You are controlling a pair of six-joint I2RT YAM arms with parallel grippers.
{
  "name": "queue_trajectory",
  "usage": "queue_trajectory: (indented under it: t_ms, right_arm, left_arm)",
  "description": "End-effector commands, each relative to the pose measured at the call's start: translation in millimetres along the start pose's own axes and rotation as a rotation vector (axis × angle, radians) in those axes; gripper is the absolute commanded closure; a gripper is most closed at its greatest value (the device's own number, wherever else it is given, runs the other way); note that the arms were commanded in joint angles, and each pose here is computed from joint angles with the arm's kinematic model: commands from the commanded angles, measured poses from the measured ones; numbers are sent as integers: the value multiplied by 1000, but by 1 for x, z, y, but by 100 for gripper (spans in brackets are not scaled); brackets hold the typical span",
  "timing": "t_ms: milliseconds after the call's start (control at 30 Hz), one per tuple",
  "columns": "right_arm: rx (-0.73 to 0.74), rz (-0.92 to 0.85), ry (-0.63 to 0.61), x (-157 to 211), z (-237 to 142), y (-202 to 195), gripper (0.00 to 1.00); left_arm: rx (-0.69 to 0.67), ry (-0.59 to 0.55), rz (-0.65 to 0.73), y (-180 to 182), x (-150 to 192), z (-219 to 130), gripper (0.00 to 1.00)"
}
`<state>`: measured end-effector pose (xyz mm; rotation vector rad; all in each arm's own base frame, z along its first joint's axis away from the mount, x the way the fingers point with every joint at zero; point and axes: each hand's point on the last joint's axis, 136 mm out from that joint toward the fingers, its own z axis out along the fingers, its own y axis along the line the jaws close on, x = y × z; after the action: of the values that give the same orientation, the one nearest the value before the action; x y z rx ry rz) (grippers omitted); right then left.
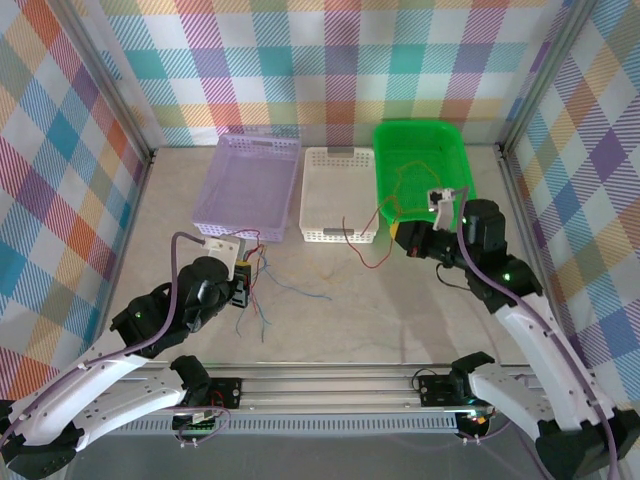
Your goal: Untangle the cables
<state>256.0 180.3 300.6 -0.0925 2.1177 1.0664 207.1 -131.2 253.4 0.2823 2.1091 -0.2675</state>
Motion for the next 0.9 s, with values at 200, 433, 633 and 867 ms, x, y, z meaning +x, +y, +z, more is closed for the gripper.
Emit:
queue_trajectory:
  t_ms: [200, 433, 633, 867]
  right_arm:
    - [-126, -40, 71, -41, 48, 42, 100]
    - [-163, -69, 154, -59, 108, 68, 100]
    - [-168, -67, 203, -72, 160, 79, 100]
    - [-204, -64, 300, -67, 223, 94, 100]
  left_arm:
    - [-39, -5, 11, 8, 2, 2, 100]
    - [-33, -16, 9, 9, 1, -2, 100]
    - [-30, -26, 6, 10, 0, -5, 100]
    - [-26, -34, 2, 11, -1, -8, 100]
